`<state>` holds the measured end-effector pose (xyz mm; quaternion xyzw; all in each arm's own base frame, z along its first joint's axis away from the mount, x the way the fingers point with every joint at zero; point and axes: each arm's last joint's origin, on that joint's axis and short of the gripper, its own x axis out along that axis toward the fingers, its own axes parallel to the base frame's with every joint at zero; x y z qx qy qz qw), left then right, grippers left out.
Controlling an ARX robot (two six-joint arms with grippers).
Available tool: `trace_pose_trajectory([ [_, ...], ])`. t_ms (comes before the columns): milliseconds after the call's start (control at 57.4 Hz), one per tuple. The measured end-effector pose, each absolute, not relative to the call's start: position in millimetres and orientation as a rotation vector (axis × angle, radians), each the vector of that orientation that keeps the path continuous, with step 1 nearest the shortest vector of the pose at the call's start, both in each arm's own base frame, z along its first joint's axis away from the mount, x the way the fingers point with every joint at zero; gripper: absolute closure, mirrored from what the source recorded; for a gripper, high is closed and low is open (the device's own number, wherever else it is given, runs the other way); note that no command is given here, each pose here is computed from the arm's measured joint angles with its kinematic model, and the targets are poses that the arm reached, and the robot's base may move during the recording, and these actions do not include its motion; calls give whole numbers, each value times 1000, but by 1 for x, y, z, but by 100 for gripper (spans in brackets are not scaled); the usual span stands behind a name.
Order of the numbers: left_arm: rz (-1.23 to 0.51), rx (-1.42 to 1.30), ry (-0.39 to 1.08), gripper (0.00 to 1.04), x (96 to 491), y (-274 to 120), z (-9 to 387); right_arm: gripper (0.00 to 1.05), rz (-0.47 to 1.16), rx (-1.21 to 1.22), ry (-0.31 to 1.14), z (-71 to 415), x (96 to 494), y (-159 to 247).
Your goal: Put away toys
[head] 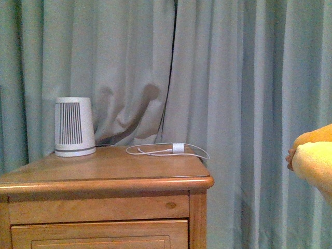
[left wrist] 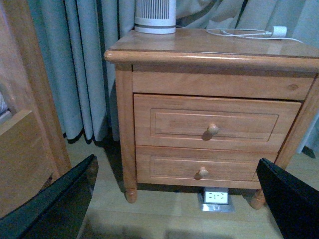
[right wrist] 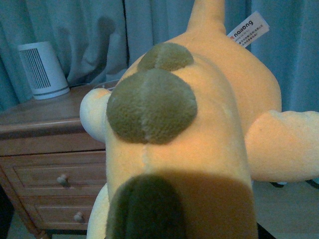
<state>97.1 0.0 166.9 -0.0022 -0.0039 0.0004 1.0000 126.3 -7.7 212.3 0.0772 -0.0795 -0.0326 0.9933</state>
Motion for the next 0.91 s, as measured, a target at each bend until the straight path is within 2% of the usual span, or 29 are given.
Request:
trace_pose_trajectory([
  [906,1,-4,-8,6,97,0,167,88,-66,155,-161,212,126,-8],
])
